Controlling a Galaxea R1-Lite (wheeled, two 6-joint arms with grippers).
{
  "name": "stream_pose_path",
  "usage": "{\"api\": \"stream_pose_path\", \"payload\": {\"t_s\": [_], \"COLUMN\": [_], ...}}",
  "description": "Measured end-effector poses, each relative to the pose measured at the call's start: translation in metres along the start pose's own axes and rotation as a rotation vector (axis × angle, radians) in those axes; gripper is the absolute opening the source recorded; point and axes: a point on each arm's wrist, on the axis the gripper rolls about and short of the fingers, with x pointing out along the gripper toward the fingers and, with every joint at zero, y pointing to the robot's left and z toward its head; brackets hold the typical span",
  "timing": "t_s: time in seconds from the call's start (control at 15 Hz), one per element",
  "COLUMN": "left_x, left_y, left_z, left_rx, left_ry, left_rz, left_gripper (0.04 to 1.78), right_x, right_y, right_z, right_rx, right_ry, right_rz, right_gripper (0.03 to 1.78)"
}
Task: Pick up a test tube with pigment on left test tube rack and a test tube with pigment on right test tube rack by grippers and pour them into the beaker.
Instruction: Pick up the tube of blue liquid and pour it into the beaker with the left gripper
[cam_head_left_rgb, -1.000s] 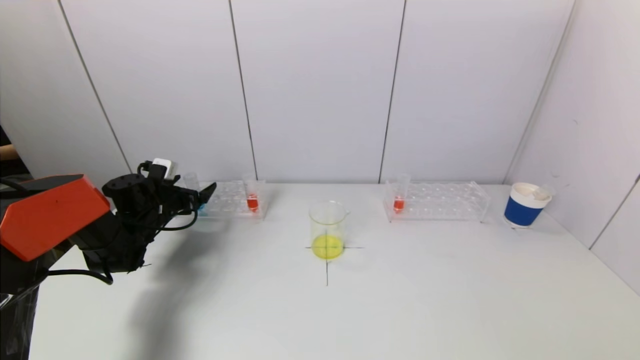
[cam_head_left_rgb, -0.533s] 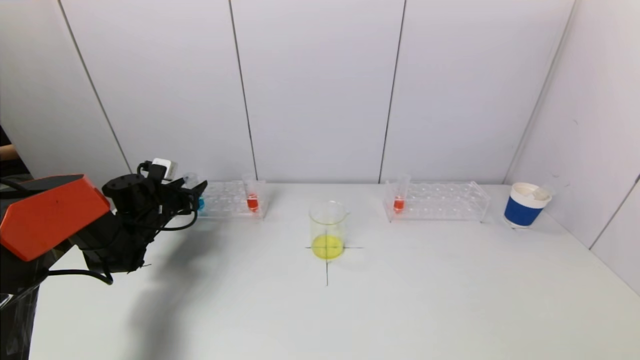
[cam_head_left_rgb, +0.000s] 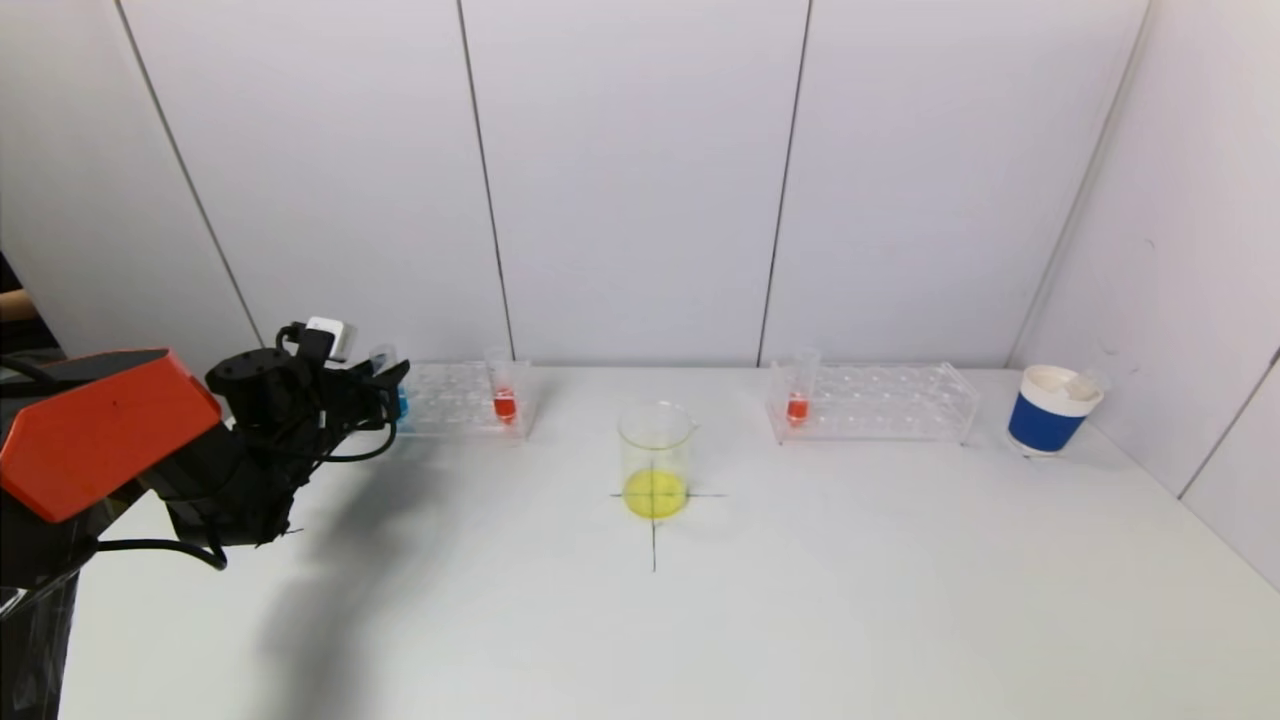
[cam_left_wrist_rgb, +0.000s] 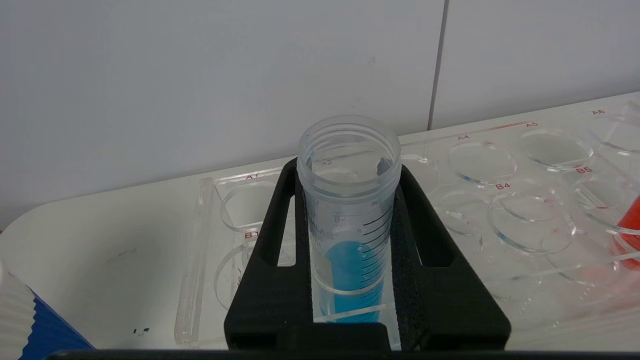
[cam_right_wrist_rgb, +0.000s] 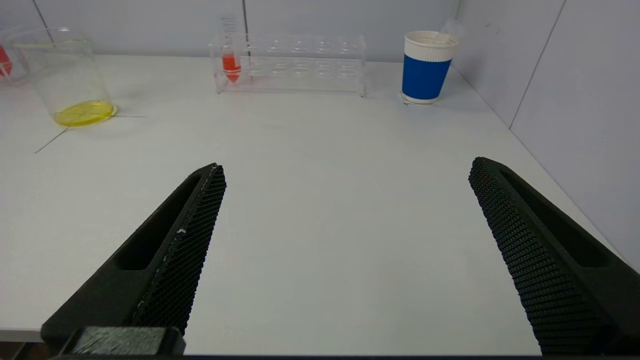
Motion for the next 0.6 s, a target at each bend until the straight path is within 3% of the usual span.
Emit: {"api": "stream_pose_path", "payload": {"t_s": [0.6], "left_x": [-0.0010], "left_y": [0.0012], "left_z": [0.0035], "left_rx": [0.001], "left_ry": [-0.007], "left_rz": [0.004], "left_gripper": [0.46], "right_x": [0.0000], "right_y": [0.0000], "right_z": [0.0000], "right_rx": [0.000], "right_ry": [0.000], "right_rz": [0.000], "right_gripper": [1.77]}}
